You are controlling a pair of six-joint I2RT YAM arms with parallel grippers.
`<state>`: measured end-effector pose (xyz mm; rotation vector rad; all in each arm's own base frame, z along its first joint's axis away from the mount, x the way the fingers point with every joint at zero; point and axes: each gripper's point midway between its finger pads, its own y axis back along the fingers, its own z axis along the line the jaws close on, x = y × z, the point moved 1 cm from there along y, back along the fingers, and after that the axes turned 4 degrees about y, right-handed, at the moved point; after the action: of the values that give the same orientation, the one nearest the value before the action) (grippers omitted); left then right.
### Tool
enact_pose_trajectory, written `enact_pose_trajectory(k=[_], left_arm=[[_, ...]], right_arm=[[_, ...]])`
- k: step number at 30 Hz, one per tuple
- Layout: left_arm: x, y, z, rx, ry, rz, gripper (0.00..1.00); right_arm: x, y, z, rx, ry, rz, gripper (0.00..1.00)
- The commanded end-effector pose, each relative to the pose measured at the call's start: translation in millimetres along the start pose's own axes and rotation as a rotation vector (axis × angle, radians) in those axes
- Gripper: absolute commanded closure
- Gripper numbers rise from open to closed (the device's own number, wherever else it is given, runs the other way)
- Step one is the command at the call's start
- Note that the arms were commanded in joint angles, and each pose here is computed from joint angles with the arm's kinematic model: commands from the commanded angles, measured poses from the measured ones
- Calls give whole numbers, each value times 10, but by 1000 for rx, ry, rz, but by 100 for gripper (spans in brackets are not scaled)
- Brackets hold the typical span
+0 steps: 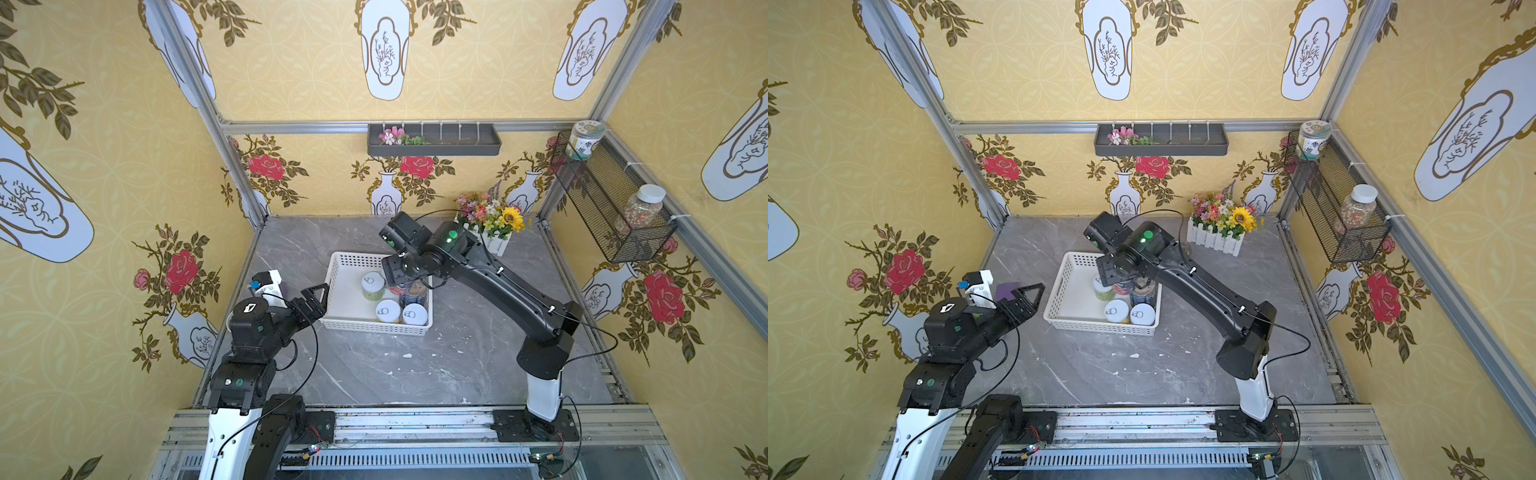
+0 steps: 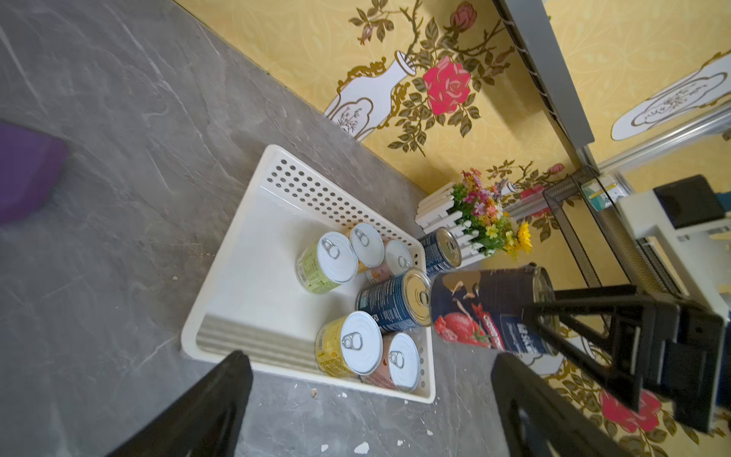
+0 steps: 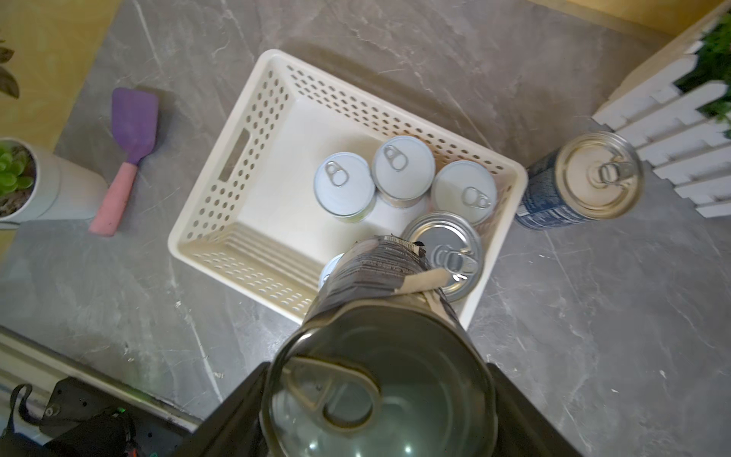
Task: Put the canned food in the basket
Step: Place the canned food in the basket.
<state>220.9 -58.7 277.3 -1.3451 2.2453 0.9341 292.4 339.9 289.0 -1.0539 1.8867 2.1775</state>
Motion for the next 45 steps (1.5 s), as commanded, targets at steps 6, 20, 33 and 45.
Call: enact_pose_trajectory(k=[6,20,33,45], left_arm=[[-97,97,49,-33,5,-79,0],[-72,62,44,-30,7,-56,0],[-62,44,29,-20,4,-46,0],[-57,48,33,-20,3,-46,0]], right_arm=[[-117,-278,592,-97,17,-25,28],[-134,-1092,1014,-186,28,31,29],[325,-1466,851,-96,79,158,30],[828,-1374,655,2,146,265,30]])
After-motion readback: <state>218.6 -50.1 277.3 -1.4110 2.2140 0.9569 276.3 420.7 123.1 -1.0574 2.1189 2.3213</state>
